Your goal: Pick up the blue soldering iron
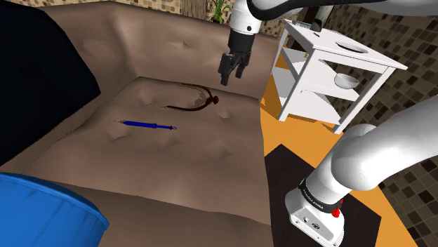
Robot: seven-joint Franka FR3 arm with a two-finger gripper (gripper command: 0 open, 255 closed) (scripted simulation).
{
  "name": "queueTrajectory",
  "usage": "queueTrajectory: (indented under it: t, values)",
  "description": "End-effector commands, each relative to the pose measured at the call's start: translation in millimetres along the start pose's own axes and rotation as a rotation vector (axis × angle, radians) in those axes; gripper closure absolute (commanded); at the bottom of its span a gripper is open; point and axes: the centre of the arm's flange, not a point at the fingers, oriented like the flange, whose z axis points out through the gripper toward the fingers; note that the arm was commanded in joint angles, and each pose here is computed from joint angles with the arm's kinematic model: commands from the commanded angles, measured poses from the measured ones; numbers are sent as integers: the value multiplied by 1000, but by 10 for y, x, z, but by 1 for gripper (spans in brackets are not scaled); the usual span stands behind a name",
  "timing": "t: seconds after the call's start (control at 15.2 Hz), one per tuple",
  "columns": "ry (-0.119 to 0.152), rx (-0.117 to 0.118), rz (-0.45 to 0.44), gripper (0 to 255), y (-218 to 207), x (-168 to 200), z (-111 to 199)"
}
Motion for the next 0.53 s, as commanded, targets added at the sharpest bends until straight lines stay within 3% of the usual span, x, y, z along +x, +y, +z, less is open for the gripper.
queueTrajectory:
  t: [0.0, 0.46]
  values:
    - [-3, 1, -46, 0, -138, 242, 107]
    - [-16, 1, -200, 0, -619, 955, 483]
